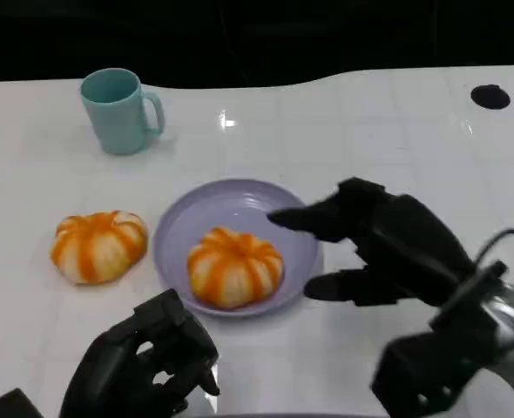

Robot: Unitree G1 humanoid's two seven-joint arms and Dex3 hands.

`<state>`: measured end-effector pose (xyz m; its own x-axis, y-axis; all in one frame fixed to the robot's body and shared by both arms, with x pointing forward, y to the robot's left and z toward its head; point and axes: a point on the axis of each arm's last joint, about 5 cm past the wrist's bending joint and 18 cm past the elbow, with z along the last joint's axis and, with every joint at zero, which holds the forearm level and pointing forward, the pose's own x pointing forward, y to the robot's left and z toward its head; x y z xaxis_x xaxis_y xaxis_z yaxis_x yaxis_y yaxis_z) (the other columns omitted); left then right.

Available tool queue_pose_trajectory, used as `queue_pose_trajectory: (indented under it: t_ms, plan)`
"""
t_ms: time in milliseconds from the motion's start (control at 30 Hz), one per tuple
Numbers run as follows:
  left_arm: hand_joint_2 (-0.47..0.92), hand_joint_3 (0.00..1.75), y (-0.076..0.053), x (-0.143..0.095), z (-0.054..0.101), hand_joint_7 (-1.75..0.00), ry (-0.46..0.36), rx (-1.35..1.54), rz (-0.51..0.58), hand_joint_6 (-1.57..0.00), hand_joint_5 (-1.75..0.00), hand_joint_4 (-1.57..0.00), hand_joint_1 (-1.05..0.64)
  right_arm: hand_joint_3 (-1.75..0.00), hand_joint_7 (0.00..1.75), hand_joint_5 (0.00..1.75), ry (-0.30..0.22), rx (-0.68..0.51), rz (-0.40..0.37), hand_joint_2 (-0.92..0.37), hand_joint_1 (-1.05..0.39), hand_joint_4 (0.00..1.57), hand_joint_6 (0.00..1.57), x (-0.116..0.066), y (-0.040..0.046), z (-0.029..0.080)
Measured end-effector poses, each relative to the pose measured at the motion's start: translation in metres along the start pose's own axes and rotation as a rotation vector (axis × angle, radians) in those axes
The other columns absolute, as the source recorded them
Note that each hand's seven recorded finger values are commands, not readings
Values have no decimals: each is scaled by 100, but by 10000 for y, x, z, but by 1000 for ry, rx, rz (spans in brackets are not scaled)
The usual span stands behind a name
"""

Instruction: Grasp the bread from the table and place it into the plate.

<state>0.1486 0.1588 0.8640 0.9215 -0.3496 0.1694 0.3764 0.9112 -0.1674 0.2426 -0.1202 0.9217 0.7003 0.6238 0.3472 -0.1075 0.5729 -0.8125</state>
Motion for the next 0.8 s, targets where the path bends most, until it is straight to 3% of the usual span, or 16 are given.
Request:
queue_pose_trajectory:
  t_ms: [100,133,167,200,267,467,800]
  plan:
    - [92,35,-1,5,1,-155,0,-1,-1,-55,-175,-62,-55,-14,47,119,-1,13,-46,-82,-24,81,97,-187,-34,-29]
    - [92,35,-1,7,1,-155,0,-2,-1,-55,-175,-62,-55,-38,53,124,2,20,-53,-70,-22,81,97,-250,-38,-38]
    - [92,35,-1,7,2,-155,0,-2,-1,-55,-175,-62,-55,-77,69,136,7,25,-62,-49,-17,79,94,-310,-39,-44]
    - [92,35,-1,9,2,-155,1,-2,-1,-55,-175,-62,-55,-96,82,147,10,31,-71,-39,-14,76,91,-360,-41,-45]
    - [92,35,-1,13,3,-155,3,-3,-2,-55,-175,-62,-55,-117,101,162,16,49,-91,-31,-9,74,86,-442,-44,-41]
    - [92,35,-2,22,7,-156,4,-5,-4,-56,-175,-63,-56,-121,125,171,53,63,-132,-28,-7,76,77,-639,-59,-33]
    - [92,35,-10,26,17,-156,10,-10,1,-55,-175,-63,-55,-125,132,175,144,89,-157,-27,-5,77,73,-906,-17,25]
